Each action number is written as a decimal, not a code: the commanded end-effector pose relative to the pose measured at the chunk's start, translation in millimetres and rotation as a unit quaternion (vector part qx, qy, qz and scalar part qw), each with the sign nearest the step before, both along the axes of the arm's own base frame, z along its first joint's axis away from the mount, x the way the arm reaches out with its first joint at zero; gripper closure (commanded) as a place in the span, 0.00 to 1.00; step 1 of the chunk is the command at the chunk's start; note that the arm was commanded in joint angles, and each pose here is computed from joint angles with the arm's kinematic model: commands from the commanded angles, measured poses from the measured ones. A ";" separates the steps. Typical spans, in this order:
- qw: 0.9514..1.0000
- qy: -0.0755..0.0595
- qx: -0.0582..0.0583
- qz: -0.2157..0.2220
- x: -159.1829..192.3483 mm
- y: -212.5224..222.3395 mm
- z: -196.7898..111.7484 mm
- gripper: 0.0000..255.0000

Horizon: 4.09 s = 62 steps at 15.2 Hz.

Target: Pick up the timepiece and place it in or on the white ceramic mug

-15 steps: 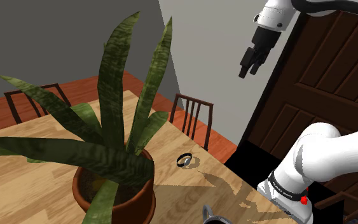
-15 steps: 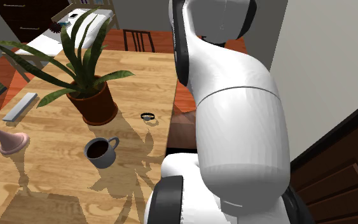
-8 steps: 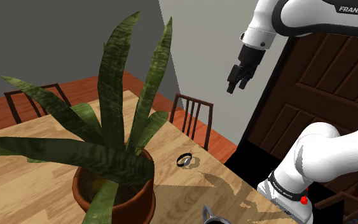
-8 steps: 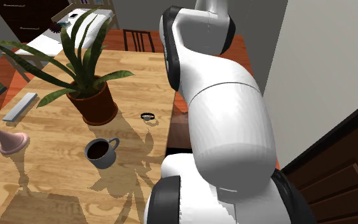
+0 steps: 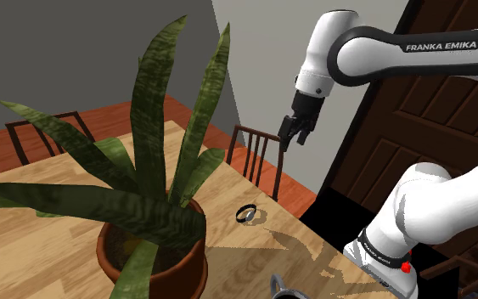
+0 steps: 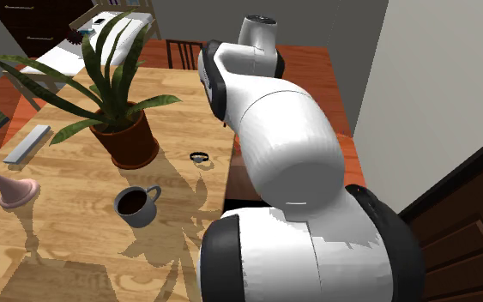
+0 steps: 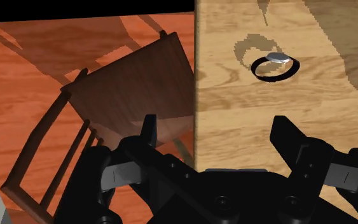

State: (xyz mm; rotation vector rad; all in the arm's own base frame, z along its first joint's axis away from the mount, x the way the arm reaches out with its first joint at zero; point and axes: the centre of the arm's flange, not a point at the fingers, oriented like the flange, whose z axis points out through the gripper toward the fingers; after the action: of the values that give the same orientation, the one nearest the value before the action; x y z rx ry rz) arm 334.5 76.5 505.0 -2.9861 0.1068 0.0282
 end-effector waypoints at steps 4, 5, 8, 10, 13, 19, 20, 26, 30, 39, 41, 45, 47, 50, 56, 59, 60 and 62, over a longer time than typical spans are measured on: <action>1.000 0.017 0.015 -0.003 14.2 39.1 -53.4 0.00; 1.000 0.020 0.017 -0.003 16.5 47.1 -63.4 0.00; 0.999 0.031 0.026 -0.004 23.1 71.1 -93.2 0.00; 0.999 0.038 0.032 -0.005 27.2 87.4 -112.9 0.00; 0.998 0.045 0.037 -0.006 30.3 104.1 -136.4 0.00; 0.998 0.045 0.037 -0.006 27.2 111.3 -167.1 0.00; 0.998 0.045 0.037 -0.006 26.9 112.0 -170.0 0.00; 0.998 0.045 0.037 -0.006 26.9 112.0 -170.0 0.00; 0.998 0.045 0.037 -0.006 26.9 111.9 -170.0 1.00; 0.998 0.045 0.037 -0.006 26.8 111.9 -164.8 1.00; 0.998 0.045 0.037 -0.006 26.9 112.0 -154.2 1.00; 0.998 0.045 0.037 -0.006 26.9 112.0 -133.1 1.00; 0.998 0.045 0.037 -0.006 26.9 112.0 -122.5 1.00; 0.998 0.045 0.037 -0.006 26.9 112.0 -106.7 1.00; 0.998 0.045 0.037 -0.006 26.9 112.0 -75.0 1.00; 0.998 0.045 0.037 -0.006 26.9 112.0 -59.2 1.00; 0.998 0.045 0.037 -0.006 26.9 112.0 -53.9 1.00; 0.998 0.045 0.037 -0.006 26.9 112.0 -43.3 1.00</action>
State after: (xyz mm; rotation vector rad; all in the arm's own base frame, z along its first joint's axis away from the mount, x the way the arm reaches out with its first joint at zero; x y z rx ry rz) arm 361.5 188.7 455.4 -2.9098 0.1300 0.1600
